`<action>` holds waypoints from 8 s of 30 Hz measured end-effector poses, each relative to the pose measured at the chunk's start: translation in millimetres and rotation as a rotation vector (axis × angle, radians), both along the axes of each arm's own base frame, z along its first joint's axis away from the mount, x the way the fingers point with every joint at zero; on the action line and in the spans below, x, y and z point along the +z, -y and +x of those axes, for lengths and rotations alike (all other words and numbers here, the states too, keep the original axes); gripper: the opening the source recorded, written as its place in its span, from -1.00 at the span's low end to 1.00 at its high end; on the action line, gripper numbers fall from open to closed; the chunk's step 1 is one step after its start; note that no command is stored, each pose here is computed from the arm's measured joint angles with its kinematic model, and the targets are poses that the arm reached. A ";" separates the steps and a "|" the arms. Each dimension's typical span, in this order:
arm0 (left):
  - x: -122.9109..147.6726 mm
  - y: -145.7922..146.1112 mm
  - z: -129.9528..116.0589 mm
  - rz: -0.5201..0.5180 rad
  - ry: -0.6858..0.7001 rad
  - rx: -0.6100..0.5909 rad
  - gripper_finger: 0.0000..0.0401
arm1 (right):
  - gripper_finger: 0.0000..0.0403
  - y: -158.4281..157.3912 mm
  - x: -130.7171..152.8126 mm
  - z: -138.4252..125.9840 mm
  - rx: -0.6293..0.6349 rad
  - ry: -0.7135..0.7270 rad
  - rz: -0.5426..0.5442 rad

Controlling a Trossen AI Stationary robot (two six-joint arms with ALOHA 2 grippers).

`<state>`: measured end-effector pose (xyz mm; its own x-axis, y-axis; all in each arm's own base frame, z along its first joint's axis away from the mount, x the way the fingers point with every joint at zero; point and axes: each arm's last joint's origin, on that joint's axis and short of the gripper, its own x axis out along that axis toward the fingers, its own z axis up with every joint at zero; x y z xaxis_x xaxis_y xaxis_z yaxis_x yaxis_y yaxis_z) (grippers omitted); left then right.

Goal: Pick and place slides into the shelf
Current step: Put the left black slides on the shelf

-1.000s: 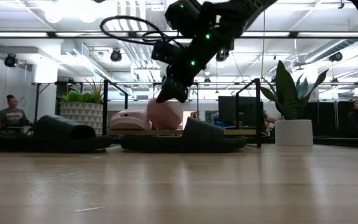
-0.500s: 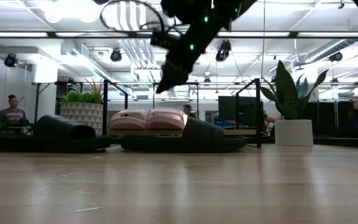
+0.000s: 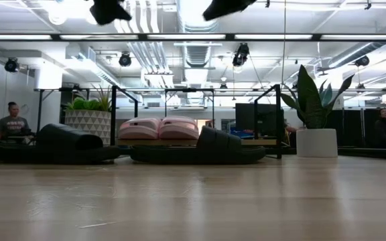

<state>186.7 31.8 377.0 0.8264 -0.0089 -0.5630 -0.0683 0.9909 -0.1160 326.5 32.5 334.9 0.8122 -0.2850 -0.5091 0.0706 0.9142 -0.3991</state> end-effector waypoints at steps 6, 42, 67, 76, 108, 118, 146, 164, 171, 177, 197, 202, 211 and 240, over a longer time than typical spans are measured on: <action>-25.1 0.1 -0.9 -0.216 -0.131 0.149 0.13 | -0.51 -14.7 -3.5 -50.7 0.005 0.093 0.047; -151.8 8.0 -37.4 -0.602 -0.592 0.926 0.13 | -0.64 -6.9 -49.3 -94.1 0.024 0.186 0.036; -203.7 9.0 -29.5 -0.691 -0.419 0.767 0.06 | -0.64 -6.9 -50.4 -94.3 0.025 0.177 0.032; -213.0 10.6 -27.6 -0.689 -0.381 0.638 -0.72 | -0.64 -6.9 -50.4 -94.3 0.025 0.177 0.032; -88.6 28.8 -7.5 -0.007 0.534 0.040 -1.00 | -0.64 -6.9 -1.6 -94.3 0.000 0.347 0.124; -85.5 26.3 27.7 0.424 0.699 0.017 -1.00 | -0.46 -7.1 32.4 -94.6 0.012 0.404 0.140; -71.7 25.9 77.8 0.597 0.756 -0.008 -1.00 | 0.12 18.6 61.5 -8.2 -0.117 0.288 0.069; -72.1 26.2 77.7 0.616 0.750 -0.038 -0.94 | -0.82 25.0 60.3 -15.2 -0.123 0.225 0.052; -71.9 28.2 77.4 0.679 0.763 -0.118 -0.44 | -0.82 30.2 68.9 -27.2 -0.135 0.238 0.049; -65.0 29.5 70.6 0.680 0.789 -0.135 0.12 | -0.82 32.0 75.8 -48.1 -0.176 0.221 0.092; -37.4 60.7 44.5 1.268 0.838 -0.240 0.31 | -0.82 33.2 82.3 -115.3 -0.264 0.087 0.358; -46.9 75.3 58.7 1.408 0.689 -0.203 0.27 | -0.82 34.5 84.6 -123.2 -0.241 0.079 0.385; -62.3 91.4 80.8 1.629 0.645 -0.184 0.27 | -0.82 37.9 92.3 -134.7 -0.251 0.093 0.439; -93.3 87.2 164.1 2.284 0.035 0.022 0.27 | -0.82 35.4 75.4 -101.6 -0.248 0.007 0.524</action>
<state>350.9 -55.5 283.7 0.8235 0.4172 0.3844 -0.1010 -0.5589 0.8230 224.9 -3.0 410.4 0.7568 -0.1787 -0.6287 0.3094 0.9453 0.1037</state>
